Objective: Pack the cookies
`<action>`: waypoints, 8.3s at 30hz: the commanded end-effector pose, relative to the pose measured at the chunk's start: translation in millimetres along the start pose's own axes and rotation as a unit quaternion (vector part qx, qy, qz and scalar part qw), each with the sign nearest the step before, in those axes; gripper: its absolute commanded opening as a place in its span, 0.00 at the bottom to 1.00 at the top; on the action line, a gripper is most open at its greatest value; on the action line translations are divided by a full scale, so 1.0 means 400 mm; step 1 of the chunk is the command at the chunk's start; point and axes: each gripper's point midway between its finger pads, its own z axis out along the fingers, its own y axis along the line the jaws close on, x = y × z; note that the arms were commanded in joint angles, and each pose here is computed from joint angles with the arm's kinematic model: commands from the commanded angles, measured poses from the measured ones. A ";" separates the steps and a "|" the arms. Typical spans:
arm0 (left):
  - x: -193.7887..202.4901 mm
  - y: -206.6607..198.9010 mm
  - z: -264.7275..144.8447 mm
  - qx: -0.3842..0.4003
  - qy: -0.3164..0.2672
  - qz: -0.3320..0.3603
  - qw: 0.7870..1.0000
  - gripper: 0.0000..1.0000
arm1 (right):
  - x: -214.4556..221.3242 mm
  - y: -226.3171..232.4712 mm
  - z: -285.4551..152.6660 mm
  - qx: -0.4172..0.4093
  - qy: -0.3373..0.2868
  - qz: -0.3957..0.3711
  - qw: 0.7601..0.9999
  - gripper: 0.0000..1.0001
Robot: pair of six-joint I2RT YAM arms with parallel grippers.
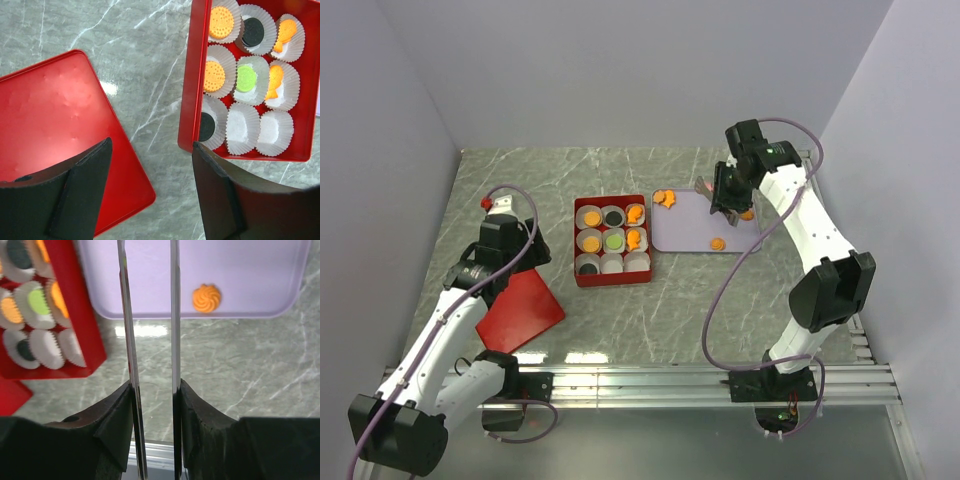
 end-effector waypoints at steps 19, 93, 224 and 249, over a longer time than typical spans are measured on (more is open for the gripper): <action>-0.035 -0.020 -0.032 0.025 -0.033 -0.001 0.999 0.73 | 0.188 0.339 -0.173 -0.152 -0.023 -0.125 0.980 0.41; -0.055 -0.033 -0.072 0.050 -0.068 0.000 0.996 1.00 | 0.251 0.157 -0.073 -0.004 -0.039 -0.140 0.989 0.56; -0.059 -0.029 -0.072 0.046 -0.071 0.000 0.996 0.98 | 0.386 0.297 -0.050 -0.104 0.082 -0.125 0.983 0.46; -0.057 -0.027 -0.070 0.044 -0.069 -0.001 0.997 0.98 | 0.177 0.129 -0.120 -0.037 -0.030 -0.078 0.996 0.51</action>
